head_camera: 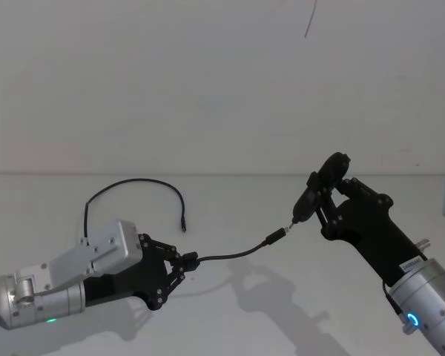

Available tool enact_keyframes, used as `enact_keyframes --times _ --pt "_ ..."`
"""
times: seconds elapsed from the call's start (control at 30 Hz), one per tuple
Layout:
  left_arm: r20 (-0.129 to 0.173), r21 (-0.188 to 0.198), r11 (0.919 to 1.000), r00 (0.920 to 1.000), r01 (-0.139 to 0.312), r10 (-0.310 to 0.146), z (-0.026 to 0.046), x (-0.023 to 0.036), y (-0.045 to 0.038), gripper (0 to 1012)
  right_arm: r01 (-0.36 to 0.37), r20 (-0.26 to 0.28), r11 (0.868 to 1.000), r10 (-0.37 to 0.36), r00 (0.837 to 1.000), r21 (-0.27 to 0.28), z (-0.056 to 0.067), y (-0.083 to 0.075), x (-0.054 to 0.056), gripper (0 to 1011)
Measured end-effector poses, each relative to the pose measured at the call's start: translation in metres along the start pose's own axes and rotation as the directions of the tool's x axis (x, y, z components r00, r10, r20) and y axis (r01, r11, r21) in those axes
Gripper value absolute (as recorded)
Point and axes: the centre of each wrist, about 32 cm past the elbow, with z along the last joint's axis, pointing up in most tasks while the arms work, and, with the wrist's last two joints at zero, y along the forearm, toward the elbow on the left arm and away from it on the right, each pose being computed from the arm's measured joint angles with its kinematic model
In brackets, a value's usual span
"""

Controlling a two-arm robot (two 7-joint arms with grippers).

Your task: Pick up the data cable with the one hand.

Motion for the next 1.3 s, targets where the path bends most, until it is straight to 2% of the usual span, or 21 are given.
enact_keyframes --times 1.3 --pt "0.000 0.000 1.0000 1.0000 0.000 0.000 0.0000 0.0000 0.0000 34 -0.013 -0.003 1.000 0.013 1.000 -0.003 0.0001 -0.0016 0.0004 263"
